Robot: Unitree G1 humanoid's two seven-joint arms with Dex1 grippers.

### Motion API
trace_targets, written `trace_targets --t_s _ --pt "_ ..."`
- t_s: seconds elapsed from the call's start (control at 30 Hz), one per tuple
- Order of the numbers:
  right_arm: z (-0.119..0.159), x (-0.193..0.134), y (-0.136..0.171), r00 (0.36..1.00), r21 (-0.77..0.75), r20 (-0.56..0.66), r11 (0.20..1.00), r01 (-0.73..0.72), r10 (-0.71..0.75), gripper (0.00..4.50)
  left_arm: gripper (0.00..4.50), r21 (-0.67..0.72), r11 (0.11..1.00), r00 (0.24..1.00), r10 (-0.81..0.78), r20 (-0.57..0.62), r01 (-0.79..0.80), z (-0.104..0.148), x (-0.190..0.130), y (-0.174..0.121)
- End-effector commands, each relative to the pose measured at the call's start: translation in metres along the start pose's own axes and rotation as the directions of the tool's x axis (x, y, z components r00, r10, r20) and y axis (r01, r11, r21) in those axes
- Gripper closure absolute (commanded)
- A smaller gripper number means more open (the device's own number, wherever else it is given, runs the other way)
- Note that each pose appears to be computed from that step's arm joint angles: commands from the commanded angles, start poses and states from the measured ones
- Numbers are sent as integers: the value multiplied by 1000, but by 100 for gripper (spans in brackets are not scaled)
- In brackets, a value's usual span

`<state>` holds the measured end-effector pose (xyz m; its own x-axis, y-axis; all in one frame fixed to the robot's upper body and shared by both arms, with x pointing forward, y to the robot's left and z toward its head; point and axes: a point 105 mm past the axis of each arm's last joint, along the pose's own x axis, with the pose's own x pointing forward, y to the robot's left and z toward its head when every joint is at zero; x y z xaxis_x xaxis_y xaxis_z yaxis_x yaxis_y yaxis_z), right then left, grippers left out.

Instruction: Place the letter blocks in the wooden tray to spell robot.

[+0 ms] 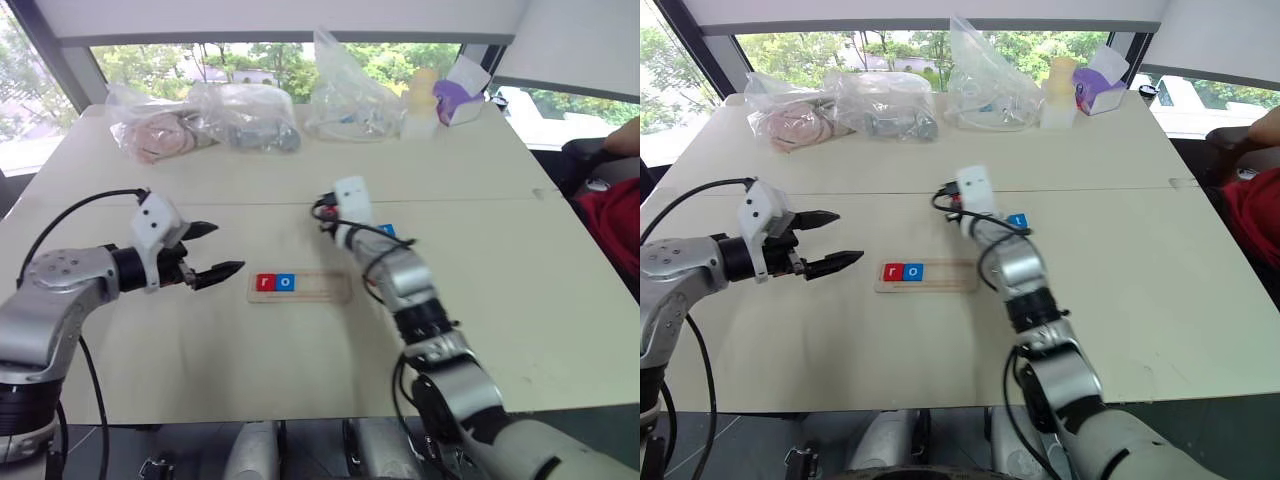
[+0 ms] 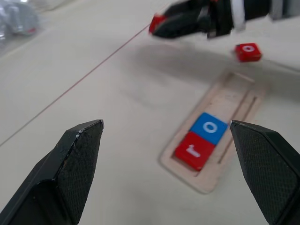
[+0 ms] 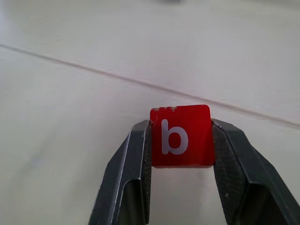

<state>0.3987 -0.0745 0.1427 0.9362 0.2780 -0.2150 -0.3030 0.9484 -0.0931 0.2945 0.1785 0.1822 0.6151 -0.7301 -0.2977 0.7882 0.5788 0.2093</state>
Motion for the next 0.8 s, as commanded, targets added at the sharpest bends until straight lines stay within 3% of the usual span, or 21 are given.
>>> trace_targets --t_s 0.03,0.27,0.53,0.73,0.8 --pt "0 -51 -17 998 33 -26 998 52 -51 332 0 49 991 991 -125 56 122 19 19 -24" --pt "-42 -103 -42 951 247 -225 932 266 -212 332 0 60 968 965 -249 77 245 25 42 -44" --pt "-87 -107 -30 906 369 -390 874 316 -163 332 0 70 962 962 -267 56 262 22 45 -39" --pt "-91 -107 -37 896 345 -404 876 337 -185 27 0 71 965 965 -257 45 254 20 41 -36" --pt "-79 -108 -44 909 295 -361 899 323 -209 3 0 73 966 967 -252 36 249 18 39 -34"
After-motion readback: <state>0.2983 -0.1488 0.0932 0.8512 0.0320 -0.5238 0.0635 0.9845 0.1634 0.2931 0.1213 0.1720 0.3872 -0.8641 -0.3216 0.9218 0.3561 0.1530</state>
